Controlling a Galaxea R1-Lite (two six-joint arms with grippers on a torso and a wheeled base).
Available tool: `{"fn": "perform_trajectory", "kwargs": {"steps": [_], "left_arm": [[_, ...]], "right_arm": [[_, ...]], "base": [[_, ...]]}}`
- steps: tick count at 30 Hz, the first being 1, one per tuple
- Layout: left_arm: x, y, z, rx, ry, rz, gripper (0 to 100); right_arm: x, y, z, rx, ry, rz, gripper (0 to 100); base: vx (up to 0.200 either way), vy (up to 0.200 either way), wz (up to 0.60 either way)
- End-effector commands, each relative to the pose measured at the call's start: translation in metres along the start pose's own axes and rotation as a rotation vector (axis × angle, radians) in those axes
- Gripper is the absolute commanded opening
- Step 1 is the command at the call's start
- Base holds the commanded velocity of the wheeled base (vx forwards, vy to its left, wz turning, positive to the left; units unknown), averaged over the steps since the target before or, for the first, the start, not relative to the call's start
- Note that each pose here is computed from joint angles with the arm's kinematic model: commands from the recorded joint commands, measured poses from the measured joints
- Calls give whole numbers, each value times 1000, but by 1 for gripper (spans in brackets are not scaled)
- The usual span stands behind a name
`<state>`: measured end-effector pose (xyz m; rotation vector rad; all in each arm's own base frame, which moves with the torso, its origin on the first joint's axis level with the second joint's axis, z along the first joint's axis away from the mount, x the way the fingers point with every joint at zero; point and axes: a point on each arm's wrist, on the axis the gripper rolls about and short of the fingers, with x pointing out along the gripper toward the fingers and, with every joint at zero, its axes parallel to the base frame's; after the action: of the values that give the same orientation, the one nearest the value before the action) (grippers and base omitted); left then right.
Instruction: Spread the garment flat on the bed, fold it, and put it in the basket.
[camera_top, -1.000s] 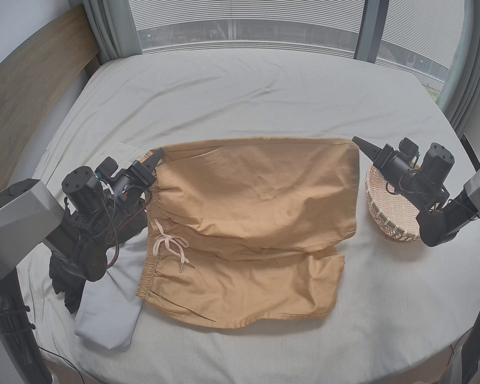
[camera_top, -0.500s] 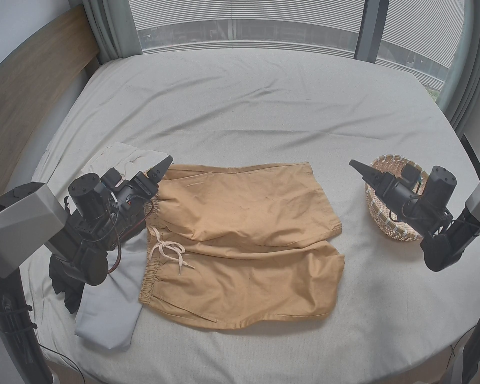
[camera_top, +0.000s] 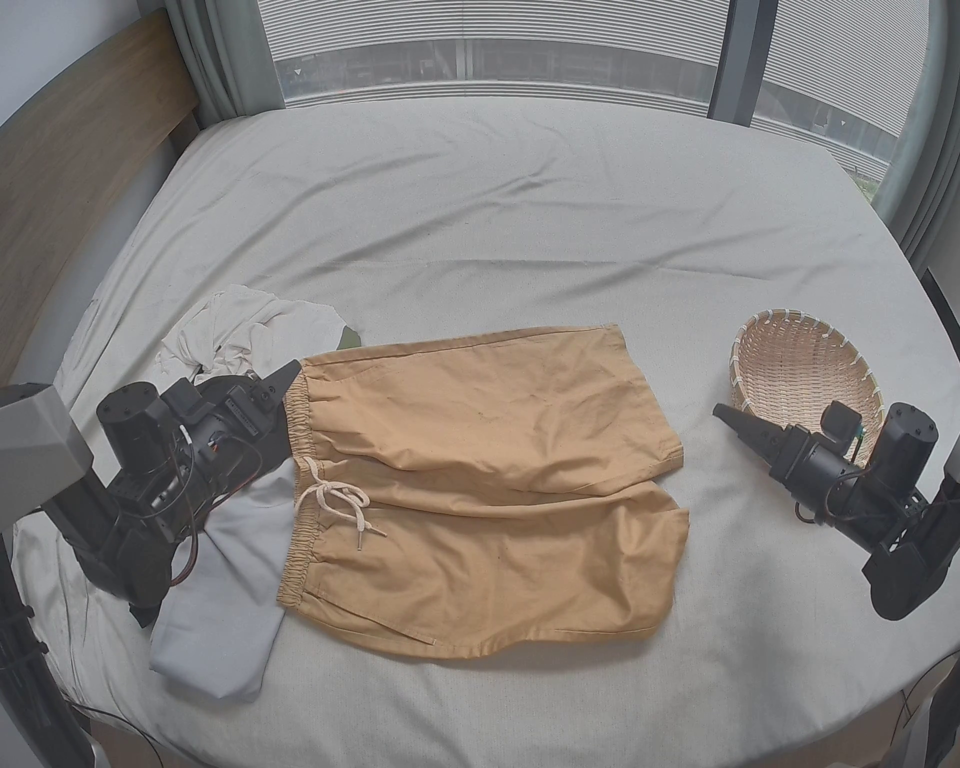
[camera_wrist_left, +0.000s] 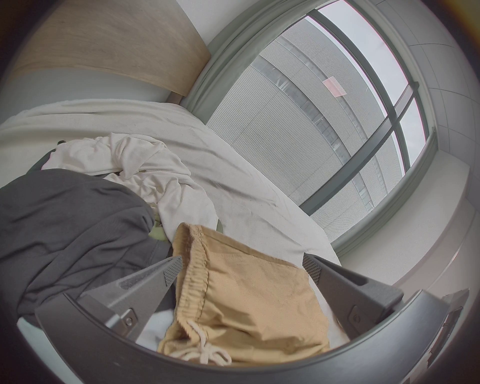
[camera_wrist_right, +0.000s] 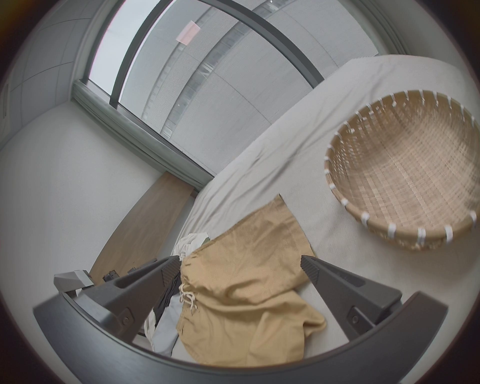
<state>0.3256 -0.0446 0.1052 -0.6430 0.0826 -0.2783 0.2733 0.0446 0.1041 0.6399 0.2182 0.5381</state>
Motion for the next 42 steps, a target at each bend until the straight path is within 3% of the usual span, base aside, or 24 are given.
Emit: {"fn": "perform_trajectory", "kwargs": {"steps": [1,5,12,32,42], "left_arm": [[-34,-18,-11,0,50,-51,100],[-54,-18,-30,32,152,-44,100],[-55,-21,-37,30,181,-52,100],[-57,-27,-44,33,212,-69,100],[-57,-27,-42,34,201,-69,100]], "right_arm": [[-12,-1,-19,39,75,-35,100],[-15,-16,-42,93,161,-109,100],[-13,-30,-67,135,255,-179,100],[-2,-32,-120,72,466,-176,100],[9,-19,-129,47,488,-119,100]], "base": [[0,0,0],[0,0,0],[0,0,0],[0,0,0],[0,0,0]]}}
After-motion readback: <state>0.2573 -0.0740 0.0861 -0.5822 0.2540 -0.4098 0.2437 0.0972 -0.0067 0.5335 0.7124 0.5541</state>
